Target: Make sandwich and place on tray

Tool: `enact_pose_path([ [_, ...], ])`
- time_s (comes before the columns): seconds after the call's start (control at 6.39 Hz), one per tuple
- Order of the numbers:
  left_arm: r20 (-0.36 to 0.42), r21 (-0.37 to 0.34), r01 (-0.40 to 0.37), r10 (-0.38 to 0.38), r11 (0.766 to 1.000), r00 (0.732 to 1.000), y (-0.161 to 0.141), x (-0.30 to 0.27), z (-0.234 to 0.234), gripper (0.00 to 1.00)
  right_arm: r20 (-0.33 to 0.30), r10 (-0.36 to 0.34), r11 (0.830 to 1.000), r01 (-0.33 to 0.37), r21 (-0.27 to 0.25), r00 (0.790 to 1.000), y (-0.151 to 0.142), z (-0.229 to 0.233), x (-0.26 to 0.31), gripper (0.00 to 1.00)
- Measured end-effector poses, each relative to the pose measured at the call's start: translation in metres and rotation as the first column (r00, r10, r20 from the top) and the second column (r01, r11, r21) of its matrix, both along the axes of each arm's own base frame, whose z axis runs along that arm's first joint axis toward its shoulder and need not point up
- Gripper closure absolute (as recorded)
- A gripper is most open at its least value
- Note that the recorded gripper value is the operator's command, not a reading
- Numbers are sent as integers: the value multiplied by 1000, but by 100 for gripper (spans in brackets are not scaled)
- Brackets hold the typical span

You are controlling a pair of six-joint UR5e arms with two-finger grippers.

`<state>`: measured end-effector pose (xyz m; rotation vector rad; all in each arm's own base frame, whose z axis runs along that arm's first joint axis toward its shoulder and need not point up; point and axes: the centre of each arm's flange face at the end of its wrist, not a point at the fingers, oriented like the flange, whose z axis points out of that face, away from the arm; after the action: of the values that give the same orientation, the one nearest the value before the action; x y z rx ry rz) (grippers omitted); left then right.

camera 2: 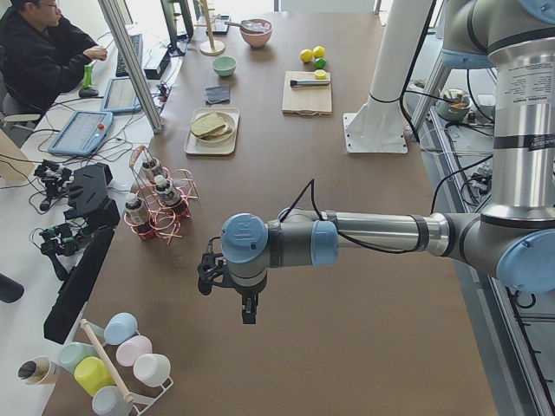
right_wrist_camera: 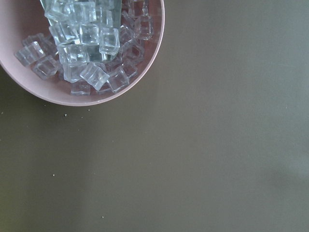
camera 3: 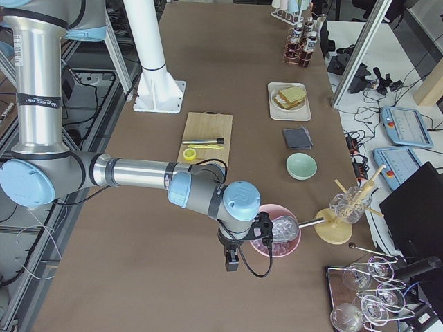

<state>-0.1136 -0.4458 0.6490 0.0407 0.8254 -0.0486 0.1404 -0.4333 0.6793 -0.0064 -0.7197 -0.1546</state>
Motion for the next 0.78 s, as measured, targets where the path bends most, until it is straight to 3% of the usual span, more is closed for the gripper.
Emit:
enact_pose_path([
  [0.47,2,27,4,-4,1000,1000,5,1,15,3,26,87,996,-88,23,996,-16,-13,-1,0],
  [0.78,3,42,2,-2,999,1000,0,2,9,3,36,96,995,-97,24,995,-16,-7,-2,0],
])
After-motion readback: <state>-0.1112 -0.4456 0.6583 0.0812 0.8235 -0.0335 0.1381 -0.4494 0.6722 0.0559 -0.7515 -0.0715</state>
